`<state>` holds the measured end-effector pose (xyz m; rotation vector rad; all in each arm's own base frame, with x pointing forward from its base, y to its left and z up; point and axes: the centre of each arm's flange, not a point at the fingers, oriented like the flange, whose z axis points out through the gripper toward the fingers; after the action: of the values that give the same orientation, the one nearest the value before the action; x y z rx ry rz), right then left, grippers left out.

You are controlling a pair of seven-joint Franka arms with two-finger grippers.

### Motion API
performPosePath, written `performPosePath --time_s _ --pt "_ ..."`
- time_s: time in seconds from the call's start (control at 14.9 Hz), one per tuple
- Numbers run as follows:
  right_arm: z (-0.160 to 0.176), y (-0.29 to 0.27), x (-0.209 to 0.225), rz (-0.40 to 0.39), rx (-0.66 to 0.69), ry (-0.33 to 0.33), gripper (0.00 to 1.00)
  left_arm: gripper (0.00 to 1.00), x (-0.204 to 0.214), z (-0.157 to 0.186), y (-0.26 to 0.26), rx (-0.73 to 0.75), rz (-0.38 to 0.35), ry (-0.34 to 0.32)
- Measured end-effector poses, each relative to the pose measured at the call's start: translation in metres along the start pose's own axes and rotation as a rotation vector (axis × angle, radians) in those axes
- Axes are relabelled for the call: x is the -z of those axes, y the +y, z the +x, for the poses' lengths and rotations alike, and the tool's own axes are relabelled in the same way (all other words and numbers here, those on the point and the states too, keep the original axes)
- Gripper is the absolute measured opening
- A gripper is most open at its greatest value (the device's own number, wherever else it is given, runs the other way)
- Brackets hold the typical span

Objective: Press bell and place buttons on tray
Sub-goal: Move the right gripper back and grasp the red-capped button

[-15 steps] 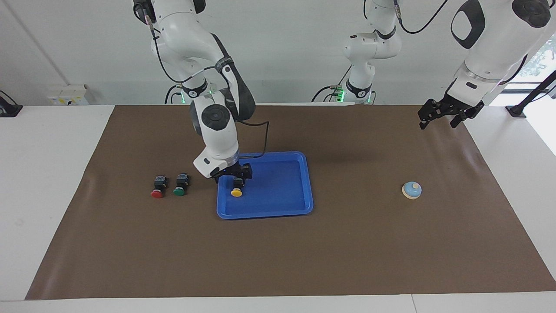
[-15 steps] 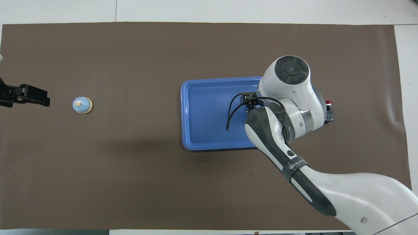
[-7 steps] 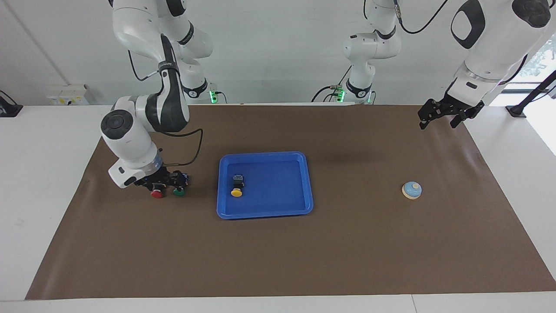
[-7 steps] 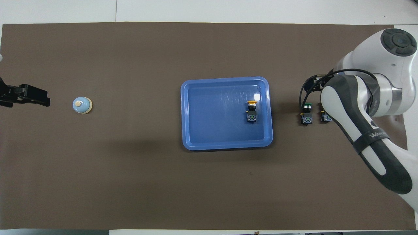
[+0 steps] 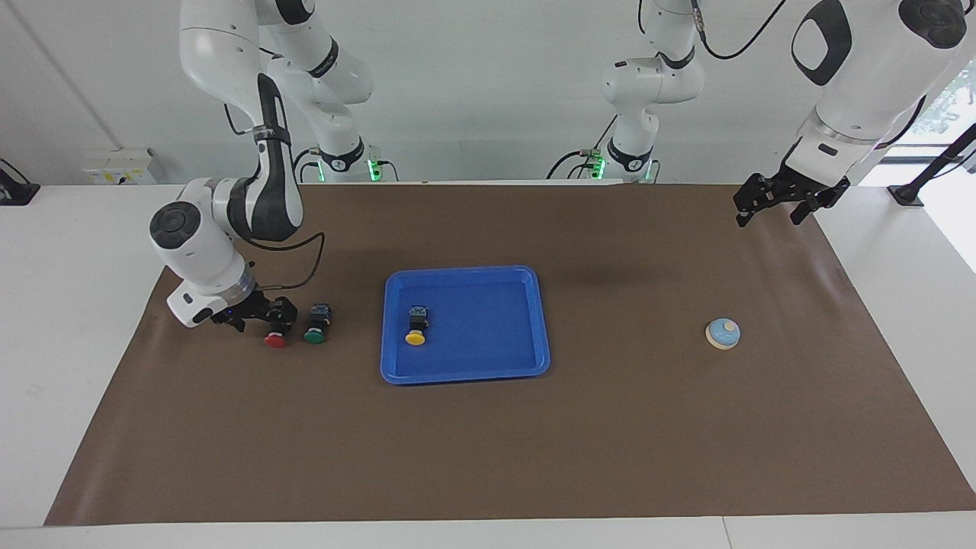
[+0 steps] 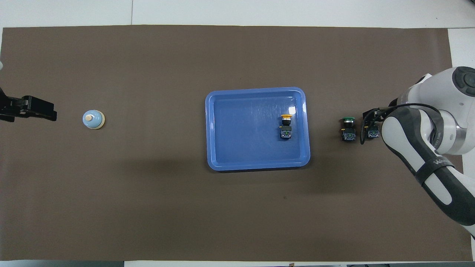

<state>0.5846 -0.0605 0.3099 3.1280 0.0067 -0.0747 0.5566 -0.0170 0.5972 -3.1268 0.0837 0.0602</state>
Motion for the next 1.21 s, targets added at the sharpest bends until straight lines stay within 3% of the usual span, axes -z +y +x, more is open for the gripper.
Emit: performPosePath --time_s 0.74,0.94,1.21 --pt "-0.019 -0.006 -0.018 -0.002 0.112 0.034 1.0 1.0 0.0 0.0 0.0 0.0 0.0 0.0" --pt "-0.02 -0.008 -0.018 -0.002 0.115 0.033 0.96 1.0 0.0 0.0 0.0 0.0 0.0 0.0" --pt "-0.018 -0.009 -0.017 -0.004 0.118 0.051 0.58 1.0 0.0 0.0 0.0 0.0 0.0 0.0"
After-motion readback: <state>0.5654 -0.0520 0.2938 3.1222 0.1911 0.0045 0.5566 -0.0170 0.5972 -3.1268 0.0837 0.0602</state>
